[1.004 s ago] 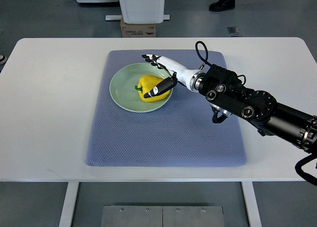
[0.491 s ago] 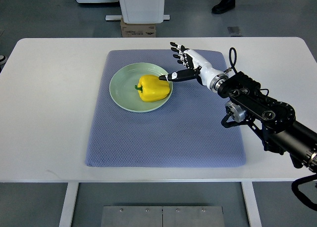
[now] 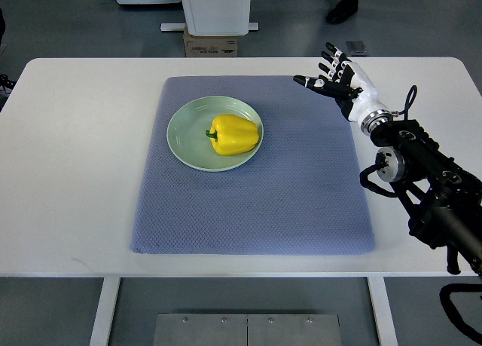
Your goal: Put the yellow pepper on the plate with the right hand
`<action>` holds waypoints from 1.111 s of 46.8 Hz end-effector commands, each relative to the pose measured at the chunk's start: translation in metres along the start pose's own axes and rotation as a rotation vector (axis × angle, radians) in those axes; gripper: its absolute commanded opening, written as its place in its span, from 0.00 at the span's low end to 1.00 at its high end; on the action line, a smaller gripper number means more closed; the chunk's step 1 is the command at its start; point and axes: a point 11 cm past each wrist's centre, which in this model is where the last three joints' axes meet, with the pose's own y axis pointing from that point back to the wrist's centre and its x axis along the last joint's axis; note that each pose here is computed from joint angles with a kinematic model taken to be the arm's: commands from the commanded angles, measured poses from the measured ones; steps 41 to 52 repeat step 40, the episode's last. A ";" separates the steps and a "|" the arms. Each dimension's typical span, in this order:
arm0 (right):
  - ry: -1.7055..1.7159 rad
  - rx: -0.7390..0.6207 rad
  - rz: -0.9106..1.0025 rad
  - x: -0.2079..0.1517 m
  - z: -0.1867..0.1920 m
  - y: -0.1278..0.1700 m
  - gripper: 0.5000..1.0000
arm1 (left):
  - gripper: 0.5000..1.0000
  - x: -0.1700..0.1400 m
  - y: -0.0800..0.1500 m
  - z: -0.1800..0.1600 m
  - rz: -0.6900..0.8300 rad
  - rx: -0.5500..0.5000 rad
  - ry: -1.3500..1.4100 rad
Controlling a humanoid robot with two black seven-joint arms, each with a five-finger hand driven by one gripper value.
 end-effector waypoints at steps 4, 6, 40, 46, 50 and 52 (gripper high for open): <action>-0.081 0.016 0.060 0.018 0.005 0.009 1.00 | 1.00 0.000 0.000 0.000 0.000 0.000 0.000; -0.102 0.025 0.072 0.023 0.005 0.011 1.00 | 1.00 0.000 0.000 0.000 0.000 0.000 0.000; -0.483 0.104 0.158 0.069 0.028 0.060 1.00 | 1.00 0.000 0.000 0.000 0.000 0.000 0.000; -0.483 0.104 0.158 0.069 0.028 0.060 1.00 | 1.00 0.000 0.000 0.000 0.000 0.000 0.000; -0.483 0.104 0.158 0.069 0.028 0.060 1.00 | 1.00 0.000 0.000 0.000 0.000 0.000 0.000; -0.483 0.104 0.158 0.069 0.028 0.060 1.00 | 1.00 0.000 0.000 0.000 0.000 0.000 0.000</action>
